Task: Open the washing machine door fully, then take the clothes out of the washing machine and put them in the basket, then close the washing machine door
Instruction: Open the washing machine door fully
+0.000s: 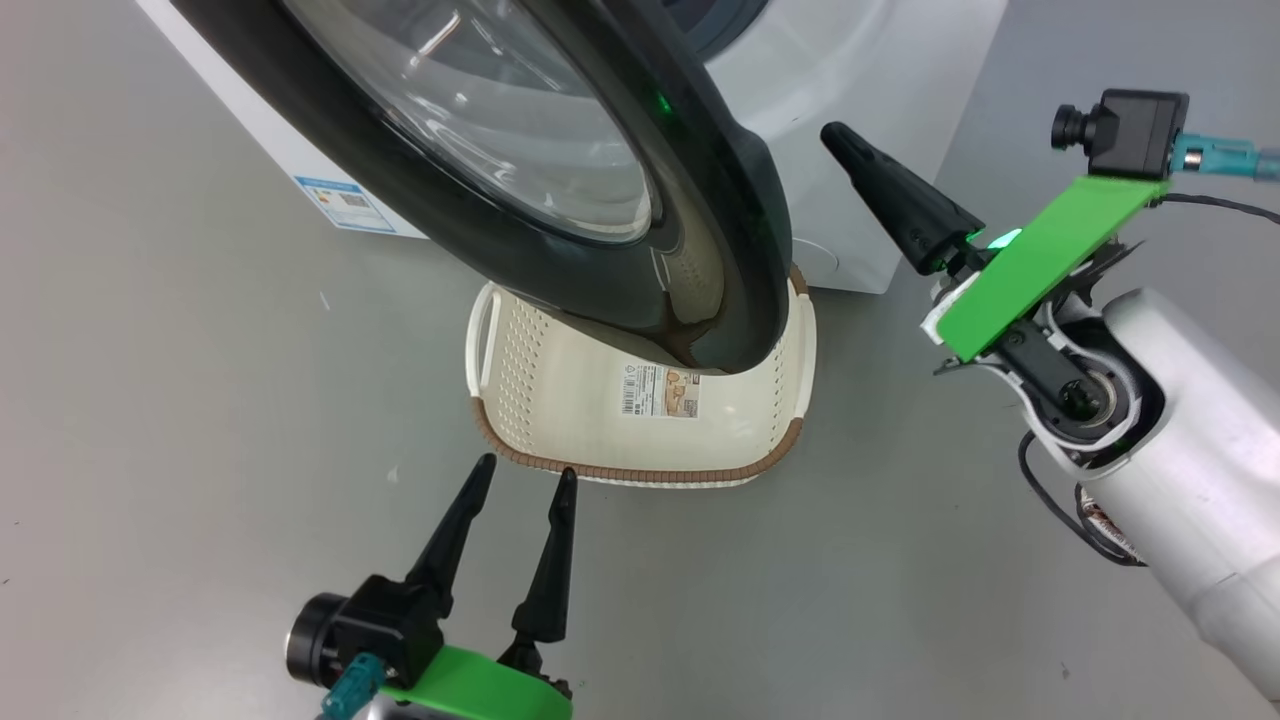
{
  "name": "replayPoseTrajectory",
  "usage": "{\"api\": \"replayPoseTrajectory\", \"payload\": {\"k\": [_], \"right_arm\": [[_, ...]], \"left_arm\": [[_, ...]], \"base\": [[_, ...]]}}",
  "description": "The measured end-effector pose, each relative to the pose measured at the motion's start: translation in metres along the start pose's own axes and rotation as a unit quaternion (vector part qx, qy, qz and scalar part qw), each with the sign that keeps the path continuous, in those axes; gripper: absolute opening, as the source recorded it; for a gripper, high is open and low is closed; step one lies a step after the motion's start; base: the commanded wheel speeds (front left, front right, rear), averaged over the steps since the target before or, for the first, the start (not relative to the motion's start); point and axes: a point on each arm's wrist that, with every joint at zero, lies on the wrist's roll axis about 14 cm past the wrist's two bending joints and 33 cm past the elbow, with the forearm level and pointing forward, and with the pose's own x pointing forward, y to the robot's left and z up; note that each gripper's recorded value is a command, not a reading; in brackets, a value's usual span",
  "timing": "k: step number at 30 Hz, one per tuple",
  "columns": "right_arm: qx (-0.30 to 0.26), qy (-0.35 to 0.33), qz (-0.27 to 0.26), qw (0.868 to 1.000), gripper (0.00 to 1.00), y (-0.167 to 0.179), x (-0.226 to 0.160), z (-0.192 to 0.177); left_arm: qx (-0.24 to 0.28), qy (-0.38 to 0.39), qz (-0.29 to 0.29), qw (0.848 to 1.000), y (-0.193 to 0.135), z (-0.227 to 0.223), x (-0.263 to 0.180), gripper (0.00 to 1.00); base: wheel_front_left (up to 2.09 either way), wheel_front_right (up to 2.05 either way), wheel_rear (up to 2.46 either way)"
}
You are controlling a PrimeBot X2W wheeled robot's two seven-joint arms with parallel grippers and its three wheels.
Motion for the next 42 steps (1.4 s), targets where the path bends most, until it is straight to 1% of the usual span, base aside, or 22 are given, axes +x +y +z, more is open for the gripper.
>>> {"api": "replayPoseTrajectory", "payload": {"k": [6, 12, 15, 20, 28, 42], "right_arm": [[0.065, 0.064, 0.011, 0.996, 0.0, 0.005, 0.002, -0.008], [0.099, 0.131, 0.024, 0.986, 0.0, 0.011, 0.002, -0.022], [0.11, 0.147, 0.028, 0.983, 0.0, 0.013, 0.003, -0.025], [0.115, 0.159, 0.031, 0.98, 0.0, 0.015, 0.005, -0.028], [0.117, 0.169, 0.047, 0.977, 0.0, 0.029, 0.008, -0.03], [0.119, 0.214, 0.067, 0.967, 0.0, 0.058, 0.004, -0.065]], "left_arm": [[-0.004, 0.0, 0.003, 1.0, 0.001, 0.0, -0.001, 1.0], [-0.003, 0.001, 0.003, 1.0, 0.002, 0.0, -0.002, 1.0], [-0.007, 0.002, 0.004, 1.0, 0.001, -0.001, -0.003, 1.0], [-0.007, 0.001, 0.004, 1.0, 0.001, 0.0, -0.004, 1.0], [-0.008, -0.01, 0.009, 1.0, 0.004, 0.008, -0.008, 1.0], [-0.011, -0.021, 0.029, 0.999, 0.013, 0.016, -0.03, 1.0]], "base": [[0.0, 0.0, 0.0], [0.0, 0.0, 0.0], [0.0, 0.0, 0.0], [0.0, 0.0, 0.0], [0.0, 0.0, 0.0], [0.0, 0.0, 0.0]]}}
